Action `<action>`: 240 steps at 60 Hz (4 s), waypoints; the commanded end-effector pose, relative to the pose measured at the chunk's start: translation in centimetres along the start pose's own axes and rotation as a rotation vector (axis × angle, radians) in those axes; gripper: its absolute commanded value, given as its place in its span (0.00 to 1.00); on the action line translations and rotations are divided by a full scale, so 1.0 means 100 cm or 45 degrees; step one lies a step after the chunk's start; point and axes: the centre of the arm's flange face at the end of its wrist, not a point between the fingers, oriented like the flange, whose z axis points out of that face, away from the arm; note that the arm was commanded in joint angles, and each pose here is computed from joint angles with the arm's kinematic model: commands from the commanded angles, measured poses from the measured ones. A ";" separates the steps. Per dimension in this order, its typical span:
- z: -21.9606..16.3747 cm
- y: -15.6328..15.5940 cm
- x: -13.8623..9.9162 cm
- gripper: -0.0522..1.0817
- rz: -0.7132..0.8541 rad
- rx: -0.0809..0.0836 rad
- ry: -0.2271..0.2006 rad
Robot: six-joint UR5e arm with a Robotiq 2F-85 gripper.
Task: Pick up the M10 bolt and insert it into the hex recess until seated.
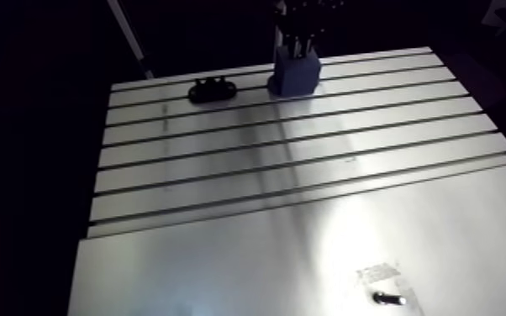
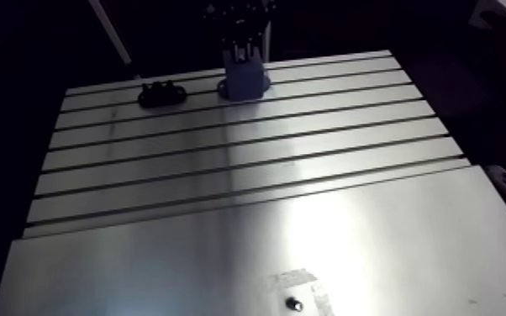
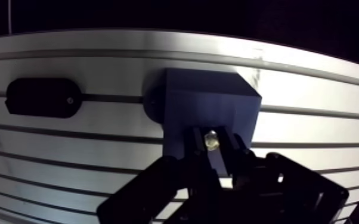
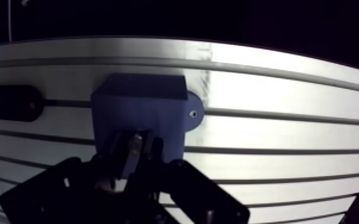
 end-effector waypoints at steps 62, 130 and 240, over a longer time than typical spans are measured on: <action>-0.007 -0.004 0.002 0.72 -0.316 0.001 0.001; -0.007 -0.004 0.000 0.72 -0.588 0.003 -0.010; -0.059 -0.012 -0.006 0.66 0.040 0.021 -0.042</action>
